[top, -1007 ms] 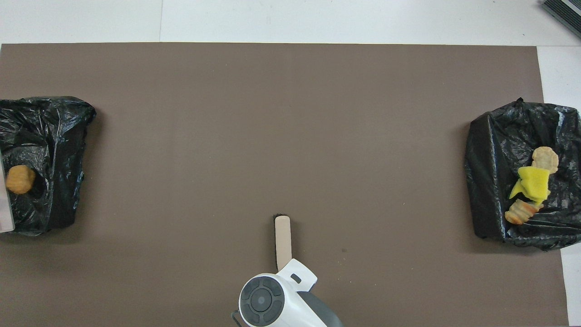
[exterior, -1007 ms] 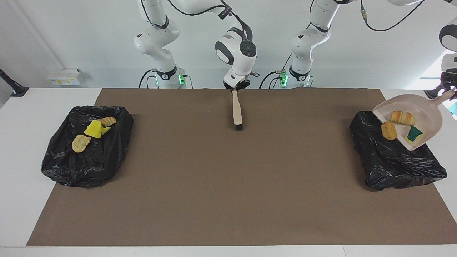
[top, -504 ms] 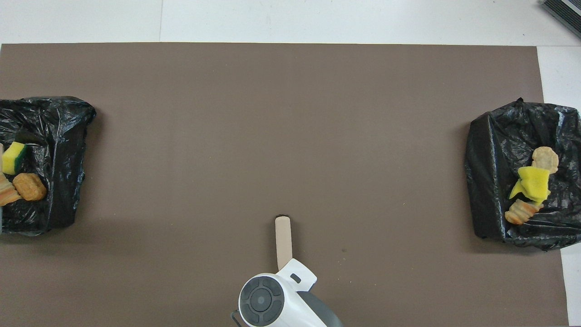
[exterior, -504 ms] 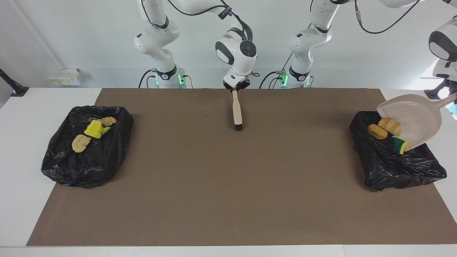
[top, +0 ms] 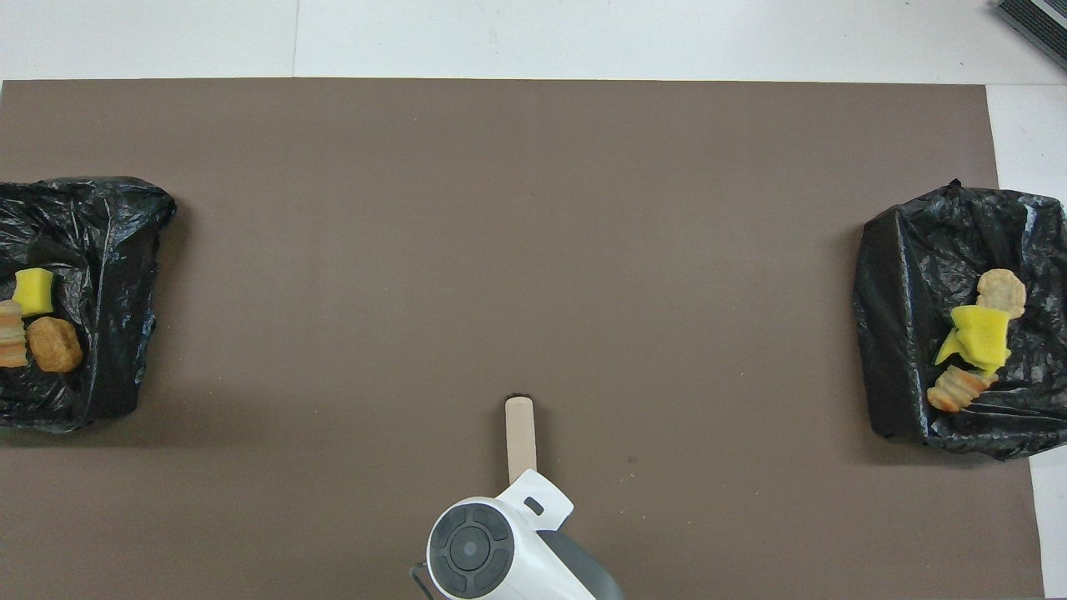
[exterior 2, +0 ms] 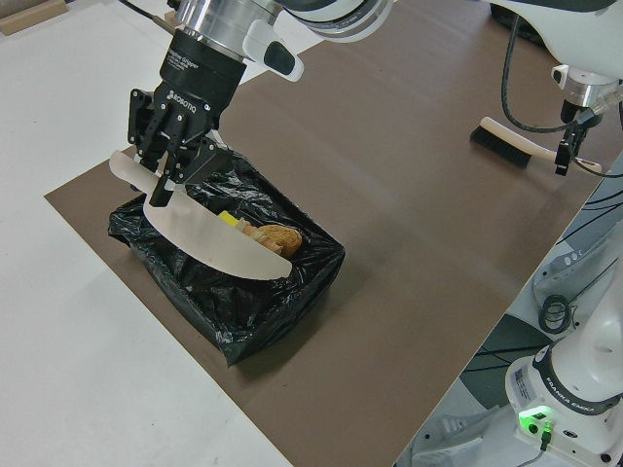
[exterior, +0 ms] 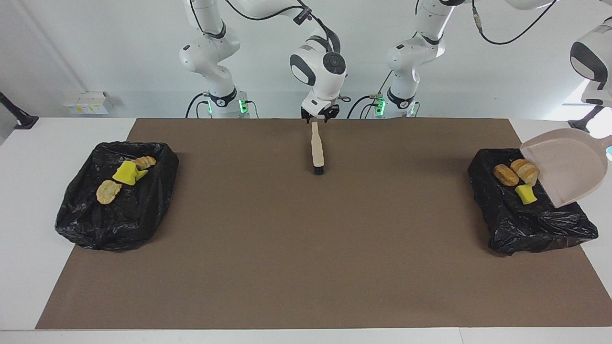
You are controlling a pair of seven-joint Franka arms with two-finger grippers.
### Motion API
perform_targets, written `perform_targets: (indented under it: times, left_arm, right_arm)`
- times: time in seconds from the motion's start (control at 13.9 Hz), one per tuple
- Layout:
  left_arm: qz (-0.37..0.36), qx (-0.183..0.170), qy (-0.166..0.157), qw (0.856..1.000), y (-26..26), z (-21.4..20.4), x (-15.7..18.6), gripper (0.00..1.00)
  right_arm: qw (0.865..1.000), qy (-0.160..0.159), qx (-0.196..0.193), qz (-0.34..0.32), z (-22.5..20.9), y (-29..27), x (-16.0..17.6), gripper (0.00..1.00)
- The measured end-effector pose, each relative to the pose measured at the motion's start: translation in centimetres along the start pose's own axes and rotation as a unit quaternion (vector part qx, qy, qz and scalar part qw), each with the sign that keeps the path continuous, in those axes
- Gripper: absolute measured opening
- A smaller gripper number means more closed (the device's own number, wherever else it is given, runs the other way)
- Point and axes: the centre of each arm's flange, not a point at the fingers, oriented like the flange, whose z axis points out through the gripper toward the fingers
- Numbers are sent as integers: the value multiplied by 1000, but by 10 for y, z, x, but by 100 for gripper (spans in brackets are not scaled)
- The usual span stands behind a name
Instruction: Sweep and dump trash in bin
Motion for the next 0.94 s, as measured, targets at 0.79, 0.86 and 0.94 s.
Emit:
perform_targets:
  times: [0.79,0.86,0.94]
  left_arm:
    - [-34,64,65,995,-33,-90,49,32]
    - [-52,59,79,994,-34,-95,58,32]
    - [-67,51,93,992,-35,-101,69,32]
  right_arm:
    - [997,46,62,22,-142,70,55,100]
    - [997,54,61,14,-160,84,60,100]
    - [996,65,54,3,-179,99,66,100]
